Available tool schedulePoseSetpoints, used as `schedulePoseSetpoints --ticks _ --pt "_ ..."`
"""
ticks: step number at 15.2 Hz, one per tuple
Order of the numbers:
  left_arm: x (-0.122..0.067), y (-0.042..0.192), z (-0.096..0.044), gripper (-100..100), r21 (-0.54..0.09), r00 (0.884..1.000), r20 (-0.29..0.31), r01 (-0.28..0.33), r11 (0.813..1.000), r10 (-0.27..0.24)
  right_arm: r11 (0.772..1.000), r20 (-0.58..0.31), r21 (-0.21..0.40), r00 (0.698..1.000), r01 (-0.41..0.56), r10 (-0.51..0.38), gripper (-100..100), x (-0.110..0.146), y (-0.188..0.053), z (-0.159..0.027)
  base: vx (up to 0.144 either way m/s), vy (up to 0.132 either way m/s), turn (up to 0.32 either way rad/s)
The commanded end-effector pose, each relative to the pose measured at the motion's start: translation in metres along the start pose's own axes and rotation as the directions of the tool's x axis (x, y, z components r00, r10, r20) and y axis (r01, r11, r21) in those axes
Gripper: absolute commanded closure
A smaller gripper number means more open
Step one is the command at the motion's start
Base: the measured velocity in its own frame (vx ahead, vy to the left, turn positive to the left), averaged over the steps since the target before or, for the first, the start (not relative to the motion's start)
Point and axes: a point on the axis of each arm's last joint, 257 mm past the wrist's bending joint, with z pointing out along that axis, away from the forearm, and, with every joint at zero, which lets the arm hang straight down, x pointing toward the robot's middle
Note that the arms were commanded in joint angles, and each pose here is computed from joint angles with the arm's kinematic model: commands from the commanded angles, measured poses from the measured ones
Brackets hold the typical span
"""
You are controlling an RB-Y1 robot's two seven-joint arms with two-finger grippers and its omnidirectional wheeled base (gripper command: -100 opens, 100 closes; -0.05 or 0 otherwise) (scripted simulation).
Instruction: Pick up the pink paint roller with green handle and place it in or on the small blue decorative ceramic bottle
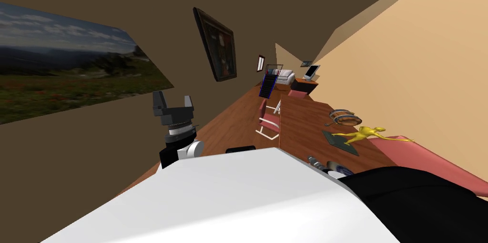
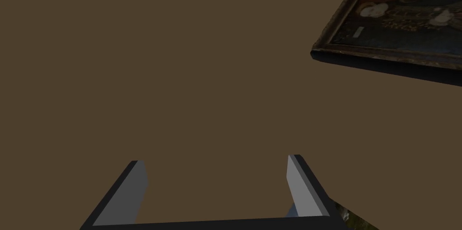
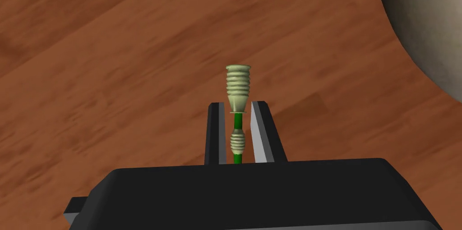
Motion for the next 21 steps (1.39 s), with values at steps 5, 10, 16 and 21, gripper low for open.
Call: schedulePoseSetpoints --ticks 5,10,16,21 --pt "0.0 0.0 0.0 0 0.0 1.0 0.0 0.0 1.0 0.0 0.999 -0.03 -0.012 0.998 0.052 -0.053 100 0.037 0.018 -0.014 -0.054 0.108 0.163" --pt "0.0 0.0 0.0 0 0.0 1.0 0.0 0.0 1.0 0.0 0.992 -0.019 -0.036 0.993 0.117 -0.118 100 0.069 0.055 -0.042 -0.081 0.156 0.246" --pt "0.0 0.0 0.0 0 0.0 1.0 0.0 0.0 1.0 0.0 0.983 0.005 -0.058 0.985 0.173 -0.173 100 0.094 0.089 -0.074 -0.074 0.163 0.202" --pt "0.0 0.0 0.0 0 0.0 1.0 0.0 0.0 1.0 0.0 0.981 0.015 -0.077 0.984 0.18 -0.179 100 0.113 0.113 -0.1 -0.03 0.102 0.11"
